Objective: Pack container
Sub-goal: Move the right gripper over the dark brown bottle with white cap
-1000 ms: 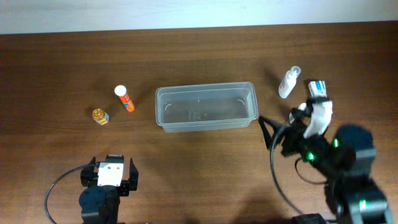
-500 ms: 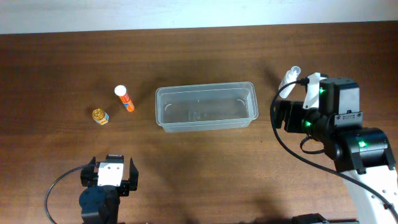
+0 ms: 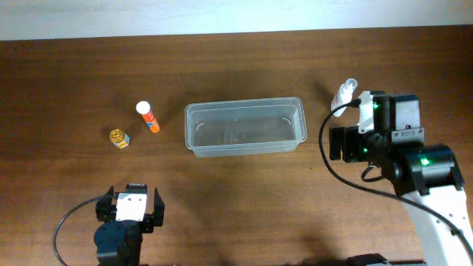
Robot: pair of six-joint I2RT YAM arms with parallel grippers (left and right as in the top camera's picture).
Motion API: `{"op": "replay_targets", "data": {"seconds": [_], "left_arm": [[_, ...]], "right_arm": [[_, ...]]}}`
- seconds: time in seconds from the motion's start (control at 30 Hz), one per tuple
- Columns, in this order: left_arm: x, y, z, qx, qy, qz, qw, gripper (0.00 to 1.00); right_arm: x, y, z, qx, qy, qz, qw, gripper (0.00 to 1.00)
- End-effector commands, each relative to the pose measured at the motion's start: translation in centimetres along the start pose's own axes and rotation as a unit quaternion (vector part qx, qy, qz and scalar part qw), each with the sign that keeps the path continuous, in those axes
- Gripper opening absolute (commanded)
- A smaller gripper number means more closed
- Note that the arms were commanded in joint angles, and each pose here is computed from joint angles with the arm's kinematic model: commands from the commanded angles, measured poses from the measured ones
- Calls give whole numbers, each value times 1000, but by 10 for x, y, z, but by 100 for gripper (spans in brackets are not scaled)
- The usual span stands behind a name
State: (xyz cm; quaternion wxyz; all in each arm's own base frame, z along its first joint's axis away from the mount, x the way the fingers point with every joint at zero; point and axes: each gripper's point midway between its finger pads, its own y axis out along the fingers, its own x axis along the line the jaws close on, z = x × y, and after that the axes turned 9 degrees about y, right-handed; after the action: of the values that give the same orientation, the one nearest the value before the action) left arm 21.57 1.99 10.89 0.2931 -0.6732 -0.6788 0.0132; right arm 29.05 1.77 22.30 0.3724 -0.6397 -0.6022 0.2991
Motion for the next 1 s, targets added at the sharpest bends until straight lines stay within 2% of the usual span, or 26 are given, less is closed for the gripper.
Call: {"op": "replay_targets", "data": {"seconds": [0.0,0.57,0.77,0.97], "left_arm": [[0,0,3,6,-4,-3,1000,100],[0,0,3,6,-4,-3,1000,100],[0,0,3,6,-4,-3,1000,100],[1,0,2,6,-4,-3,1000,100]], "right_arm": [[-4,9,-2,16,-23,16,999,98],[-8,37,-3,47,-30,35,998,98],[17,37,1,55,-88,-42,994,98],[14,39,0,55,-85,-41,994,98]]}}
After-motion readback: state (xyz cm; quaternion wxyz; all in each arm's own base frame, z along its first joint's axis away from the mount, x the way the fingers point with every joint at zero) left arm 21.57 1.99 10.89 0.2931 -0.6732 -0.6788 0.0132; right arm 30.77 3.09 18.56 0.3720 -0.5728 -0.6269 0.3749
